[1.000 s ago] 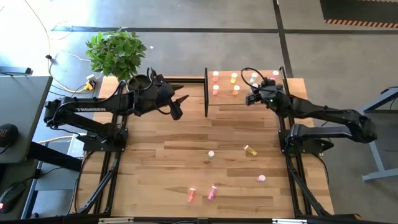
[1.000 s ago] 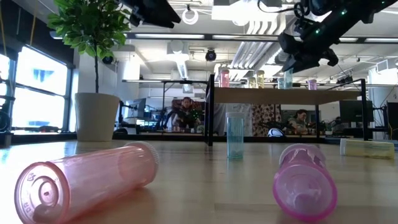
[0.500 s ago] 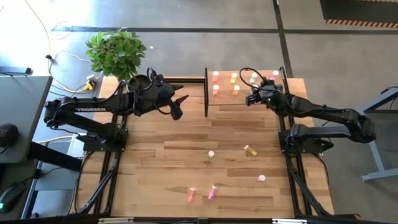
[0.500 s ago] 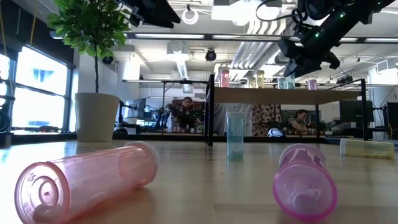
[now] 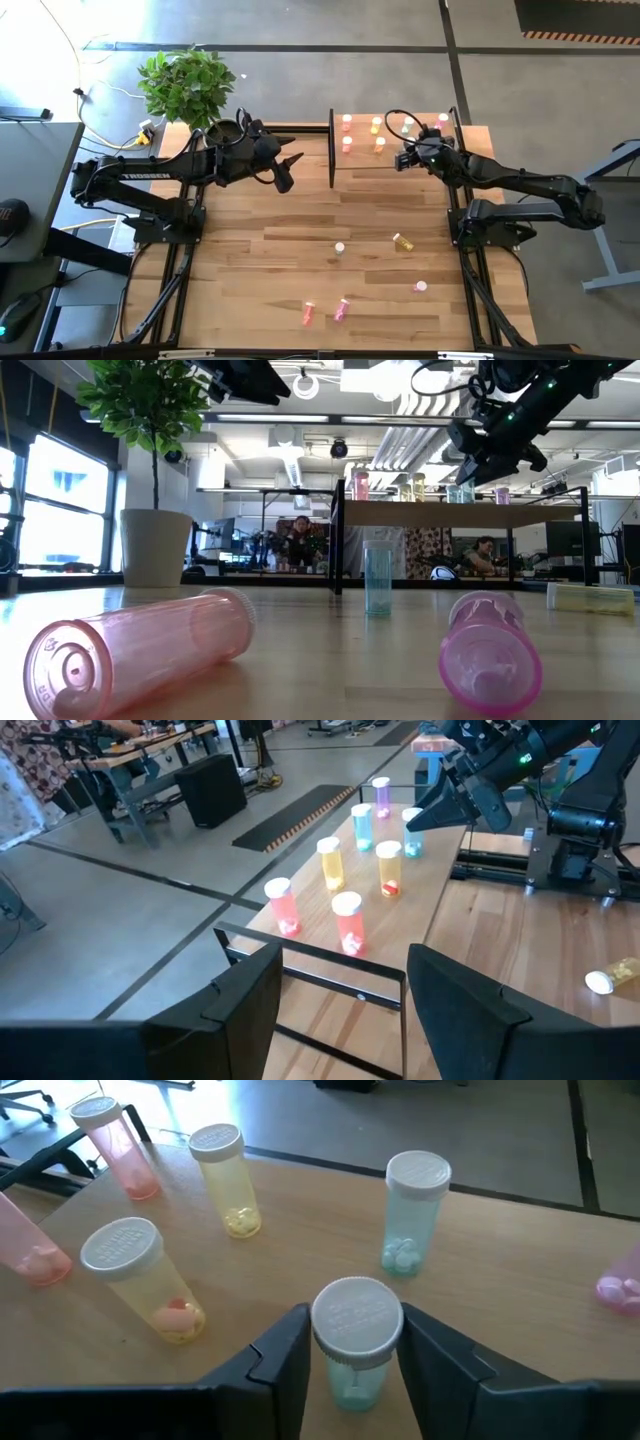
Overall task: Pick and place medicine bottles onto shelf by color
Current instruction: Put the left blue pill bottle on the shelf aligned with the other blue pill bottle, then put the top purple pill bottle on the shelf aligned with the other purple pill bottle
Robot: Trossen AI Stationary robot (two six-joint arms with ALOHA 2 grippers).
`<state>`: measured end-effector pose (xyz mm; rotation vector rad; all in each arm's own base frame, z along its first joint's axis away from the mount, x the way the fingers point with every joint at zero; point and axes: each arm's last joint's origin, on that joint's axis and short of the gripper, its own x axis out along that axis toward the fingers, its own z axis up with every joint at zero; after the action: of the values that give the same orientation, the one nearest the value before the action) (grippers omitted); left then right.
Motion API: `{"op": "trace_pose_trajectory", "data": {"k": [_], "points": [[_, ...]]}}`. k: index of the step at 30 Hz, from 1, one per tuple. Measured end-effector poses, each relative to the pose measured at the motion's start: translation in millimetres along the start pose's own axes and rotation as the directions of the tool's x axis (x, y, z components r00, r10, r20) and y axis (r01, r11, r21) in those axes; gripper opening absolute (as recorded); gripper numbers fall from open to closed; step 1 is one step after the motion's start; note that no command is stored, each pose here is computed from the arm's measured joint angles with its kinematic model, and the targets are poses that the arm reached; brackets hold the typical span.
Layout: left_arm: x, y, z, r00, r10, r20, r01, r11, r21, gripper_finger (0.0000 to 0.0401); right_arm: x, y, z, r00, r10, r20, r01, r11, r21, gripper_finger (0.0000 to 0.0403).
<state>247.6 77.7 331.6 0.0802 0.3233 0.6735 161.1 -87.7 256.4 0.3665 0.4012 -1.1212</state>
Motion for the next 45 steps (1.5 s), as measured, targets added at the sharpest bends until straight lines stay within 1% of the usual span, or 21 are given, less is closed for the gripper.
{"op": "trace_pose_trajectory", "data": {"k": [10, 13, 20, 22, 26, 30, 33, 35, 39, 43, 45], "points": [[0.0, 0.0, -0.1, 1.0, 0.0, -0.001, 0.0, 1.0, 0.0, 0.0207, 0.0, -0.2, 0.5, 1.0, -0.011, 0.01, 0.011, 1.0, 0.007, 0.0171], [0.0, 0.0, -0.7, 1.0, 0.0, -0.007, 0.0, 1.0, 0.003, 0.0207, -1.2, -0.3, 2.2, 1.0, -0.013, 0.013, 0.012, 1.0, 0.006, 0.0174], [0.0, 0.0, -0.8, 1.0, 0.0, -0.008, 0.0, 1.0, 0.003, 0.0207, -10.5, 0.2, 17.4, 1.0, -0.022, 0.014, 0.022, 1.0, -0.001, 0.0175], [0.0, 0.0, -0.9, 1.0, 0.0, -0.008, 0.0, 1.0, 0.003, 0.0207, -14.0, 1.0, 22.9, 1.0, -0.003, 0.009, 0.003, 1.0, 0.002, 0.0175], [0.0, -0.1, -1.9, 1.0, -0.001, -0.018, 0.001, 1.0, 0.008, 0.0207, -25.1, 3.4, 35.0, 0.993, 0.099, -0.061, -0.098, 0.995, 0.027, 0.0174], [-0.1, -0.5, -4.7, 0.999, -0.012, -0.045, 0.013, 1.0, 0.01, 0.0207, -39.3, 2.9, 44.6, 0.963, 0.201, -0.181, -0.187, 0.978, 0.091, 0.0174], [-0.2, -1.9, -5.9, 0.997, -0.058, -0.056, 0.058, 0.998, -0.005, 0.0207, -50.9, 5.4, 51.1, 0.929, 0.283, -0.24, -0.261, 0.958, 0.12, 0.0174], [-0.3, -2.9, -5.9, 0.994, -0.093, -0.055, 0.092, 0.996, -0.011, 0.0207, -59.5, 8.2, 55.1, 0.906, 0.332, -0.263, -0.308, 0.942, 0.131, 0.0174], [-0.6, -5.0, -5.8, 0.985, -0.165, -0.052, 0.162, 0.985, -0.064, 0.0207, -76.9, 16.0, 60.4, 0.857, 0.425, -0.291, -0.393, 0.905, 0.163, 0.0174], [-1.1, -7.3, -5.7, 0.968, -0.246, -0.048, 0.24, 0.965, -0.11, 0.0207, -90.6, 23.8, 56.9, 0.808, 0.486, -0.334, -0.451, 0.874, 0.181, 0.0174], [-1.4, -8.5, -5.6, 0.957, -0.286, -0.046, 0.277, 0.951, -0.134, 0.0207, -95.8, 28.0, 52.4, 0.775, 0.515, -0.366, -0.475, 0.857, 0.2, 0.0174]]}}
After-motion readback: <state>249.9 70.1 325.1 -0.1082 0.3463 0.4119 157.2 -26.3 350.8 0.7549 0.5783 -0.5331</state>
